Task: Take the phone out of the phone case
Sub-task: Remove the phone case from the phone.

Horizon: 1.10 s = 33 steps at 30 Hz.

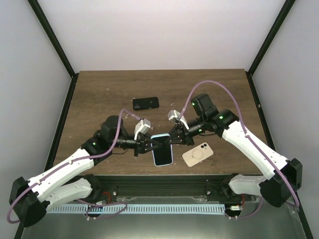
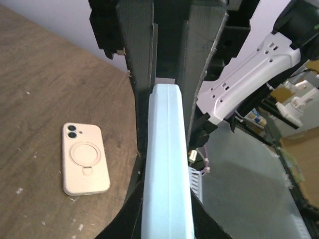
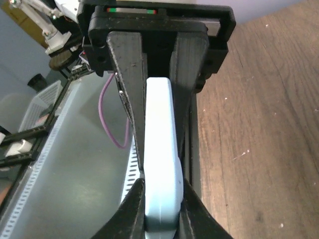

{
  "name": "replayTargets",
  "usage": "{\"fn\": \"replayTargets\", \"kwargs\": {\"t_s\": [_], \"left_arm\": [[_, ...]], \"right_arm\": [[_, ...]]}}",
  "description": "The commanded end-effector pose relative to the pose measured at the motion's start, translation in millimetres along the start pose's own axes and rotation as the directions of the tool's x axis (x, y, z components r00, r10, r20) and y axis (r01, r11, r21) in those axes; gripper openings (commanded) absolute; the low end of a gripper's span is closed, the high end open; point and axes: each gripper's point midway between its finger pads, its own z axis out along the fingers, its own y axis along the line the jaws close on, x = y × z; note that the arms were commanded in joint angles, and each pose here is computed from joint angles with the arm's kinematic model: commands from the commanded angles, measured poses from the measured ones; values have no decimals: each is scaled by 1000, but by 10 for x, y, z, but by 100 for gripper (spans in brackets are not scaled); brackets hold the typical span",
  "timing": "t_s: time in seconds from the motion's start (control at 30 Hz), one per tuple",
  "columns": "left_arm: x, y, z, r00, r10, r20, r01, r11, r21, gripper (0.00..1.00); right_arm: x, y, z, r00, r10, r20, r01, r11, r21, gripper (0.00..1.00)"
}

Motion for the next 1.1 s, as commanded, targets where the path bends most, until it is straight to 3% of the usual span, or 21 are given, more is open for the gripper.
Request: {"fn": "replayTargets", "kwargs": {"t_s": [0.0, 0.2, 0.4, 0.43, 0.5, 0.53, 0.67, 0.8, 0.83, 0.9, 0.93, 1.0, 1.07], "left_arm": [[-212, -183, -43, 995, 83, 49, -85, 996, 42, 0], [-174, -129, -12, 996, 81, 42, -83, 996, 33, 13], [-222, -150, -11, 993, 100, 56, -103, 994, 38, 0], [-228, -144, -11, 994, 96, 58, -99, 994, 36, 3], [-246, -115, -7, 994, 88, 63, -89, 996, 20, 19], [-254, -108, -3, 994, 85, 64, -86, 996, 17, 21], [-251, -132, 3, 994, 91, 65, -93, 995, 36, 6], [-279, -170, -21, 992, 97, 82, -100, 994, 42, 0], [-310, -167, -43, 990, 98, 99, -101, 995, 26, 0], [-415, -114, -125, 983, 91, 161, -85, 995, -46, 0], [-495, -109, -185, 975, 87, 203, -73, 995, -75, 0], [-672, -131, -311, 953, 60, 298, -33, 995, -97, 0], [-815, -157, -416, 922, 17, 386, 19, 996, -88, 0]], "right_arm": [[-286, 65, -72, 997, -65, 51, 65, 998, 11, 1], [-435, 89, -102, 996, -66, 65, 66, 998, -3, 1], [-423, 43, -72, 998, -38, 55, 39, 999, -13, 1], [-424, 46, -74, 998, -38, 55, 38, 999, -12, 1], [-426, 38, -71, 998, -34, 56, 34, 999, -11, 1], [-434, 38, -72, 998, -36, 58, 36, 999, -12, 1], [-434, 28, -70, 998, -34, 59, 35, 999, -8, 1], [-417, 16, -67, 998, -33, 54, 33, 999, -2, 1], [-412, 13, -72, 998, -39, 52, 39, 999, 6, 6], [-354, -4, -80, 998, -52, 40, 50, 998, 35, 38], [-300, -9, -86, 998, -58, 32, 57, 997, 52, 47], [-152, 3, -86, 997, -73, 18, 71, 995, 73, 57], [-2, 74, -82, 997, -74, 13, 73, 995, 63, 59]]}}
